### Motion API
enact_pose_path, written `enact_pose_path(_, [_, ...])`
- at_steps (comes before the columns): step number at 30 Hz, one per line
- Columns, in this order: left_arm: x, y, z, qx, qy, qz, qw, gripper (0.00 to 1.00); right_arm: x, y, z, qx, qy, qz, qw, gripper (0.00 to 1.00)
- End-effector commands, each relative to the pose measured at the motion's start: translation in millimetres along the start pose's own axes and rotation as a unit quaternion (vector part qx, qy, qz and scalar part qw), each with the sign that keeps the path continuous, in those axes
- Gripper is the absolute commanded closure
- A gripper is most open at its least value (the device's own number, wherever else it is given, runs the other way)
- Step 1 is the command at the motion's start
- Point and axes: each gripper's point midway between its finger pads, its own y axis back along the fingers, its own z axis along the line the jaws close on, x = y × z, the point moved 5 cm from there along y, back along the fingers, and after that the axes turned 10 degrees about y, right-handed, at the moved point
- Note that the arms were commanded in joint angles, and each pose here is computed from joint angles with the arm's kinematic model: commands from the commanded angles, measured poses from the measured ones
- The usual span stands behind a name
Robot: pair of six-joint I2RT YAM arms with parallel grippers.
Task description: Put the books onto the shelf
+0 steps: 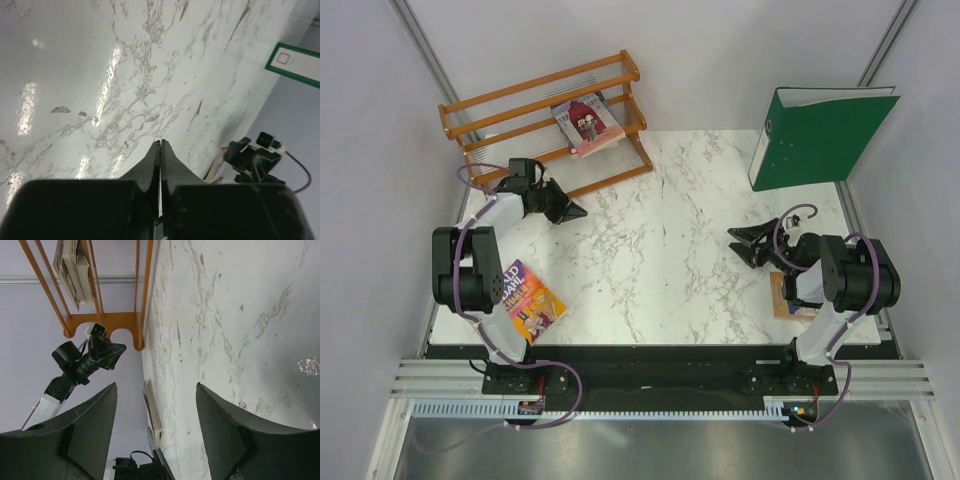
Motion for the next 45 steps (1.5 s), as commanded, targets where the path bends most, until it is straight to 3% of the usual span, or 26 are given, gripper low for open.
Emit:
enact_pose_path(1, [-1.2,23.3,-11.1,-0.066,-0.134,-0.087,0.985,0.98,1.6,1.5,5.9,-0.024,0.018,0.002,1.0,0.28])
enact_pose_path(12, [-8.0,52.9,-34.5,-0.148,-0.238,-0.217,0.935,0.98,-1.7,2.3,8.9,-0.011,0.038,-0.007,0.999,0.27])
enact_pose_path(19, [-8.2,56.9,-83.8,-0.167,-0.303,-0.255,0.903,0.98,-17.7,12.9,11.0,0.106,0.138,-0.02,0.985,0.26])
enact_pose_path(24, [-5.9,48.8,-107.9,-0.17,-0.326,-0.256,0.894,0.98,-28.0,22.9,28.7,0.127,0.181,-0.043,0.974,0.25])
enact_pose_path(45, [-34.6,31.3,-146.5,-0.188,-0.323,-0.268,0.888,0.98,-25.7,20.6,24.5,0.121,0.175,-0.036,0.977,0.24])
